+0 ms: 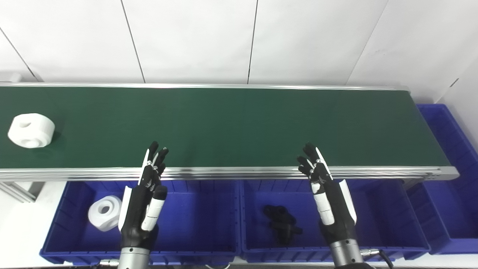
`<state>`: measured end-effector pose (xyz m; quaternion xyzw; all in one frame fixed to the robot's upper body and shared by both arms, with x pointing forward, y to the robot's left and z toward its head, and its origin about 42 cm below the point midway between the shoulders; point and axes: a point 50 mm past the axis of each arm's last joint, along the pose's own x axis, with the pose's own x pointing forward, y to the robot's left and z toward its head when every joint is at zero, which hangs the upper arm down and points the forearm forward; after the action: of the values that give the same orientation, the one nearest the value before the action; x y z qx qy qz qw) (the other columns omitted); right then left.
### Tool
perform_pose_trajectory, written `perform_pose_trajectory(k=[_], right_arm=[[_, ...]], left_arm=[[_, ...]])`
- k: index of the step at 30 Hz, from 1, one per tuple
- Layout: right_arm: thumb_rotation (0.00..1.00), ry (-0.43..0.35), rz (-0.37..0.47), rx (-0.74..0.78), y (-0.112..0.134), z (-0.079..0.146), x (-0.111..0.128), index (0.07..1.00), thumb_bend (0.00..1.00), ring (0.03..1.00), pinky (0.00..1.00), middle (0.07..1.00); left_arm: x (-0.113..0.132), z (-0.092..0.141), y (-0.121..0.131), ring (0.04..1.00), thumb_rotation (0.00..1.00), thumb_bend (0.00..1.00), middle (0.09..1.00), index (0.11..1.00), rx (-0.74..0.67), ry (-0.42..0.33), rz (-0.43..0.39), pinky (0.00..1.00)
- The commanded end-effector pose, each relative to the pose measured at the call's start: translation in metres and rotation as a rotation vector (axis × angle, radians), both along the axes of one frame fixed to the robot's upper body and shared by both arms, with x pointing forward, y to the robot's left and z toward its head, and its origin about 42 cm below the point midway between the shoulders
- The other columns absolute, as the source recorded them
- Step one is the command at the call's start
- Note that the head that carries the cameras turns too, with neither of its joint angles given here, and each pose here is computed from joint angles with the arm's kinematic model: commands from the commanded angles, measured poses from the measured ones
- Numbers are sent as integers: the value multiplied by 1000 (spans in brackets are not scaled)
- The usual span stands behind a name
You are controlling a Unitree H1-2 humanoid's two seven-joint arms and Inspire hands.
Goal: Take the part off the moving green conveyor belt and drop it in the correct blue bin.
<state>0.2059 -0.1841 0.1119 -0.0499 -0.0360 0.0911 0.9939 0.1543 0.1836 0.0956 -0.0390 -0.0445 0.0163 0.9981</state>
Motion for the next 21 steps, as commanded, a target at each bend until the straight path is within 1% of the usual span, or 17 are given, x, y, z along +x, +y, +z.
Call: perform_pose_trajectory(k=[1,6,10,13,16,18,21], right_arm=[[969,-76,-8,-1,0,7,-1,964,795,917,905,962],[975,-69,-12,1,-2,0,-4,971,792,926,919,970],[983,-73,-14,6,-3,-5,-6,986,810,929,924,978],[965,-67,-26,39,-3,-8,-6,988,818,929,924,978],[981,-29,-43,79,-3,-11,-8,998,806,931,929,981],[984,-5,-50,101,-4,-13,-8,1000,781,938,945,986],[997,-6,-52,96,-5,-15,-8,1000,764,939,948,987]], left_arm=[[1,9,-4,996,874,707,954,1000,11,-77,5,1000],[-1,4,-6,990,900,711,959,1000,39,-80,15,1000],[-3,-2,-7,993,901,715,971,1000,43,-73,32,1000],[-5,-5,-8,999,926,709,993,1000,62,-61,46,1000],[-6,-9,-8,1000,949,709,1000,1000,70,-46,56,1000],[-7,-11,-9,1000,936,721,1000,1000,56,-35,61,1000],[-8,-13,-11,1000,939,698,1000,1000,49,-30,62,1000]])
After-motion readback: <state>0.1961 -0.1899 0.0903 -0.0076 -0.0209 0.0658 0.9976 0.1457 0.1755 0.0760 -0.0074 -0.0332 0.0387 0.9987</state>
